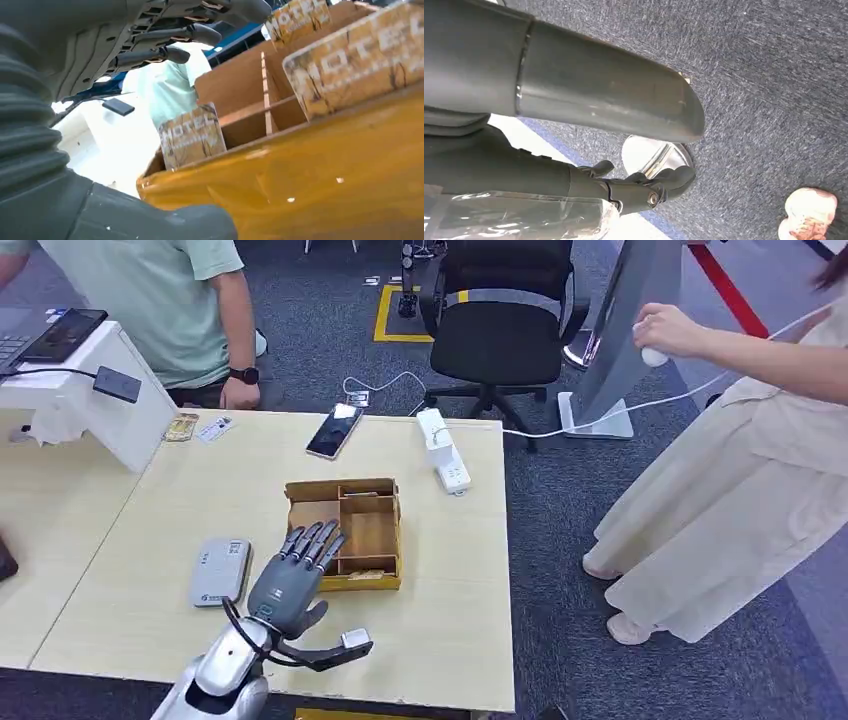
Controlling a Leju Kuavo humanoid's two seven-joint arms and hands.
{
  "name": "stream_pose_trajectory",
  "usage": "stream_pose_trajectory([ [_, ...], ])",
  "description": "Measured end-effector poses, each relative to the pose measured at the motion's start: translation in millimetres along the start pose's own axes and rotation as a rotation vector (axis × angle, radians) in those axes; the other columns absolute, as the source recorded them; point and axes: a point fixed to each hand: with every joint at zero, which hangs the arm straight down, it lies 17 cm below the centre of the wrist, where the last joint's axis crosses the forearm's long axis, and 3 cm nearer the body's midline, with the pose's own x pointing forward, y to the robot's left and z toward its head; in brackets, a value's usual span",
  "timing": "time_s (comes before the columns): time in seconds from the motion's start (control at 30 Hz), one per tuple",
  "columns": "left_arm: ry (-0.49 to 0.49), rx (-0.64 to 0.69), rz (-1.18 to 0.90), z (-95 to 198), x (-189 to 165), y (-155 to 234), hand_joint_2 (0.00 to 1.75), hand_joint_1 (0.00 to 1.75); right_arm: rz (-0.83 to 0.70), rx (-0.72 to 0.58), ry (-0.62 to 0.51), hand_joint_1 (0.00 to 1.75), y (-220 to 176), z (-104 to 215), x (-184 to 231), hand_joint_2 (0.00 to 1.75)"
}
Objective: Pass the card to the sensor for recognition and then transmit it.
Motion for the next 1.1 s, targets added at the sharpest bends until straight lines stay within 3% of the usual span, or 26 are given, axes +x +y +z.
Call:
stream_pose_trajectory([
  [1.1,0.056,-0.026,0.012,0,-17,-8,1.75,0.0,-0.001,-0.004,-0.016,0.0,-3,-1,4,0.0],
])
